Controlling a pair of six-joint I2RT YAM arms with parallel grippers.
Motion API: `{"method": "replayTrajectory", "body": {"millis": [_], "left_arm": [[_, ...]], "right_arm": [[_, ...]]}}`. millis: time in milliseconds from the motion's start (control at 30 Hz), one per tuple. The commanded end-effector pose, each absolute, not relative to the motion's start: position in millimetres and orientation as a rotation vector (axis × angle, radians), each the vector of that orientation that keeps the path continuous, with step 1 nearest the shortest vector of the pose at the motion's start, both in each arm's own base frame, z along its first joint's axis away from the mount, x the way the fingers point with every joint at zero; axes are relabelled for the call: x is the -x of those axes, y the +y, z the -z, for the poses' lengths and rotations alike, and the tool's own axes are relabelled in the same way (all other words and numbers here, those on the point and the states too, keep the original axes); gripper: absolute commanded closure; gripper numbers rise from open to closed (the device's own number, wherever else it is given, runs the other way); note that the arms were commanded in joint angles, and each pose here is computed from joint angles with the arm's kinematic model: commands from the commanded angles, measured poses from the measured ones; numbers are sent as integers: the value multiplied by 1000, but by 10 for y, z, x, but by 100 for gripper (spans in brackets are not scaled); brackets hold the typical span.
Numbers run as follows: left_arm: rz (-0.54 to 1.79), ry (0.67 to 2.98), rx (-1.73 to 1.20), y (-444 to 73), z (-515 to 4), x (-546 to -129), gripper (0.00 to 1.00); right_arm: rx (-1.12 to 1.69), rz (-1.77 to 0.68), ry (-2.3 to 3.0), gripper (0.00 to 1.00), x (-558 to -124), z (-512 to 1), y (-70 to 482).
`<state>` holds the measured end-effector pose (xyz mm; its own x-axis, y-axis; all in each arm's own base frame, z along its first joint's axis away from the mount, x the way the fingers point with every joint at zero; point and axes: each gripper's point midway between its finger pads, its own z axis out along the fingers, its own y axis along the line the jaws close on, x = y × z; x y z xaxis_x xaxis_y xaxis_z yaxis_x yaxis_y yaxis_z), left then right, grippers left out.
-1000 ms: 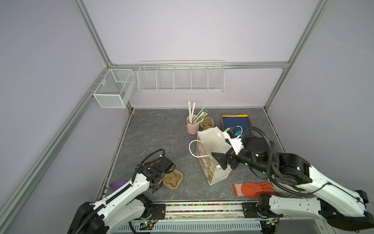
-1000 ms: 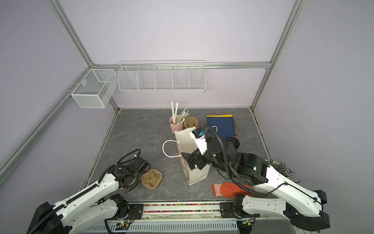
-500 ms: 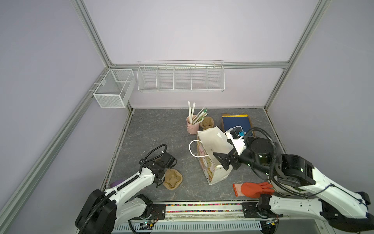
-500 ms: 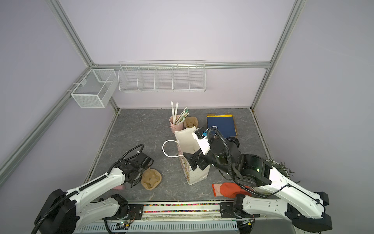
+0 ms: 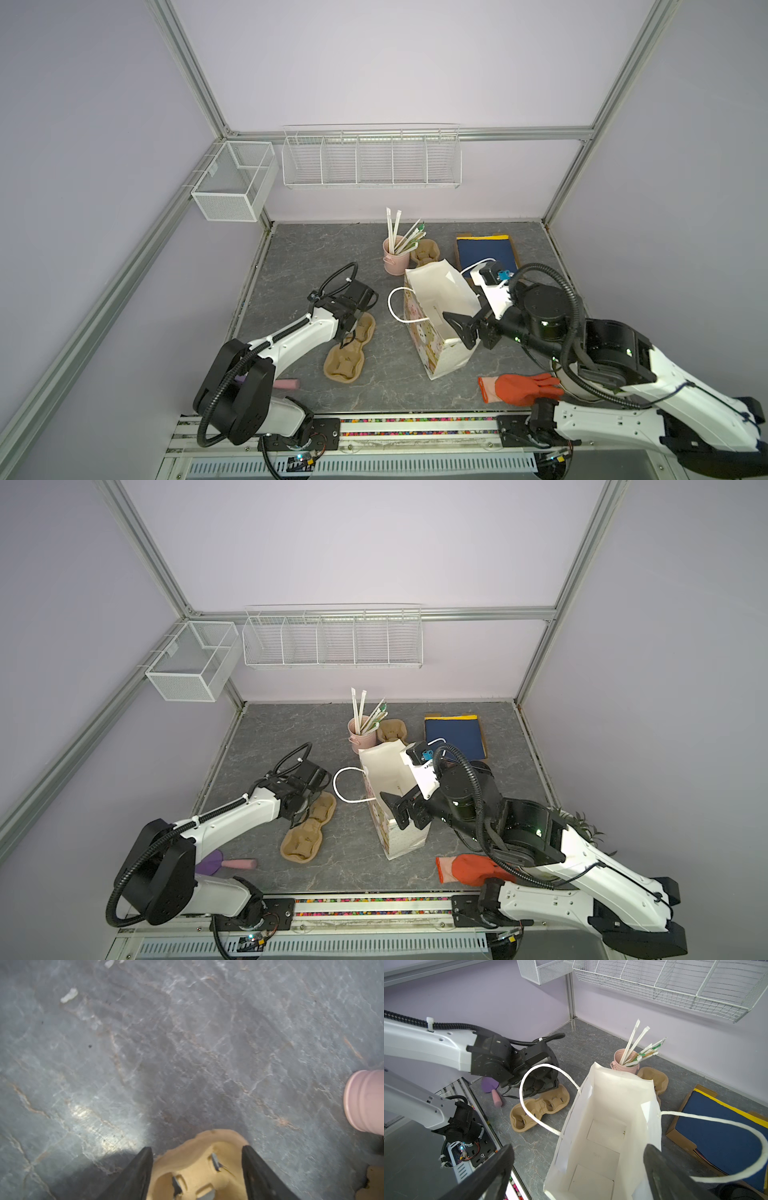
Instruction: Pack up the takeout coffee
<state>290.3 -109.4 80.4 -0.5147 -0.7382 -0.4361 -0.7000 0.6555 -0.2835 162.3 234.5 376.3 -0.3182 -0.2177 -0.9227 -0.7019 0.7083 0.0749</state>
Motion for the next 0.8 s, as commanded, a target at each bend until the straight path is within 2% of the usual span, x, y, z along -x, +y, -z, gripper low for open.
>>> {"method": "replayTrajectory", "body": {"millis": [0, 100, 300, 467, 667, 767], "left_arm": [[48, 2423, 1023, -1056, -945, -2850, 31], [128, 2499, 899, -1171, -1043, -2803, 31], [313, 2655, 448, -1454, -1274, -2625, 32], [244, 2777, 222, -1414, -1329, -2412, 32], [116, 2996, 71, -1340, -1021, -2126, 30], [197, 3032, 26, -1454, -1007, -2087, 30]], "right_arm": [[709, -541, 1853, 0, -1643, -3768, 2259], [684, -525, 1851, 4, -1662, -3783, 2203], [646, -481, 1862, 9, -1681, -3765, 2032], [619, -487, 1864, 12, -1669, -3774, 1934], [601, -504, 1876, 12, -1643, -3747, 1885], [588, -507, 1873, 12, -1638, -3759, 1854]]}}
